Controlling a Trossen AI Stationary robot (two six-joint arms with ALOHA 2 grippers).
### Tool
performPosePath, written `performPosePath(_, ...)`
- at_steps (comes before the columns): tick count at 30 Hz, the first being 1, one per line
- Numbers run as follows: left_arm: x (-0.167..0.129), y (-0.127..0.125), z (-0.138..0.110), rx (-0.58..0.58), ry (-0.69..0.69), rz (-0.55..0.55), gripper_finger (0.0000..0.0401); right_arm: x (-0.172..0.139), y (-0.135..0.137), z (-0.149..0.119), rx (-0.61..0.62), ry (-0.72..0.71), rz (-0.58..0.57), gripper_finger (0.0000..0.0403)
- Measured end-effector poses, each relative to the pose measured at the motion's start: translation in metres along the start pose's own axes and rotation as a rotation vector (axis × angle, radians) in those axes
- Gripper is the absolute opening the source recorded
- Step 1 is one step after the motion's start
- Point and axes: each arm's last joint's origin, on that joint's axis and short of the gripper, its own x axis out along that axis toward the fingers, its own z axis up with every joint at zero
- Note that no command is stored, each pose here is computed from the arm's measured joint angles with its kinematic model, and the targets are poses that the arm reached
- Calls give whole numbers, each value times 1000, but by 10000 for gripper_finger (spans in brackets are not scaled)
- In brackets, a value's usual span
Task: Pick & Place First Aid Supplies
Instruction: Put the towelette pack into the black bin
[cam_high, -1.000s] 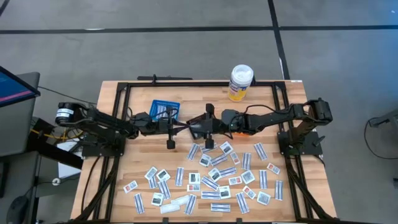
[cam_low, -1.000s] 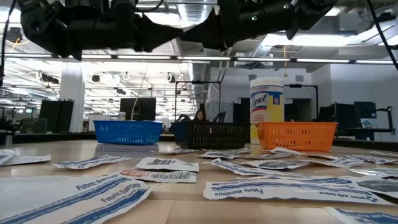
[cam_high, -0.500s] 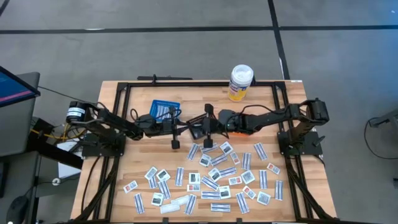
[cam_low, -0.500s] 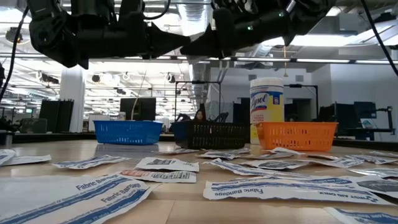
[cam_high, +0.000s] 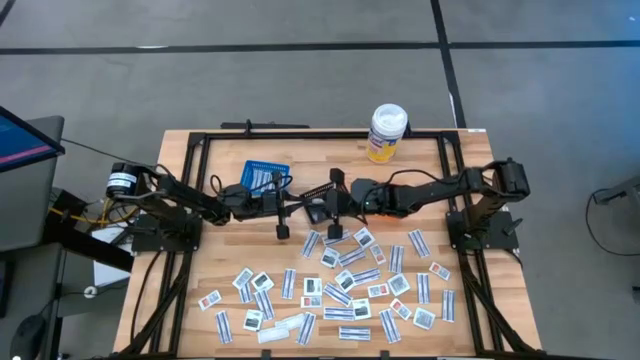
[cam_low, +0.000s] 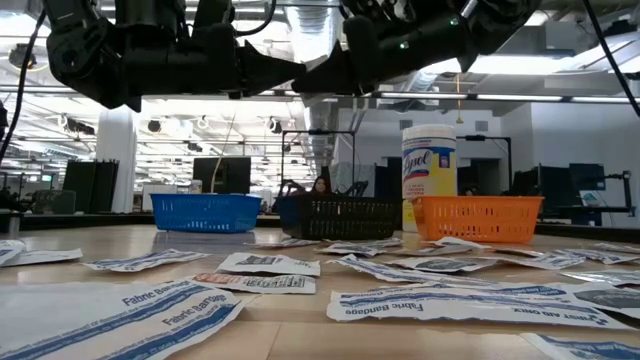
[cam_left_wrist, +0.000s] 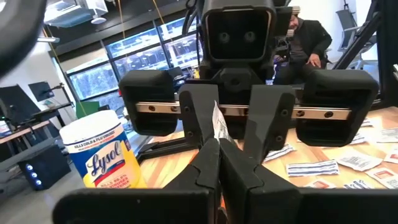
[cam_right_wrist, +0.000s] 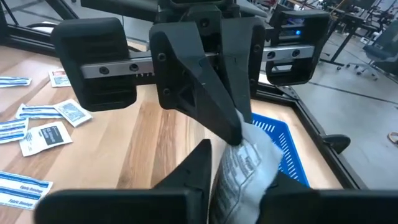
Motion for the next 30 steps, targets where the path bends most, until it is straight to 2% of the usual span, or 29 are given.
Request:
performPosePath(8, 0, -1, -2, 2, 26, -5, 5, -4, 8, 2, -14, 36, -48, 81)
performPosePath(13, 0, -1, -3, 3, 36, -7, 8, -4, 5, -1, -14, 60, -51, 81)
performPosePath(18, 0, -1, -3, 4, 36, -7, 5, -4, 0, -12, -24, 156, -46, 81)
performPosePath(23, 0, -1, -3, 3, 34, -7, 8, -3, -6, -12, -15, 147, -63, 80)
performPosePath(26, 0, -1, -3, 3, 33, -7, 6, -3, -6, -11, -7, 142, -64, 67)
performPosePath(30, 0, -1, -3, 3, 33, -8, 8, -3, -5, -12, -19, 148, -61, 14)
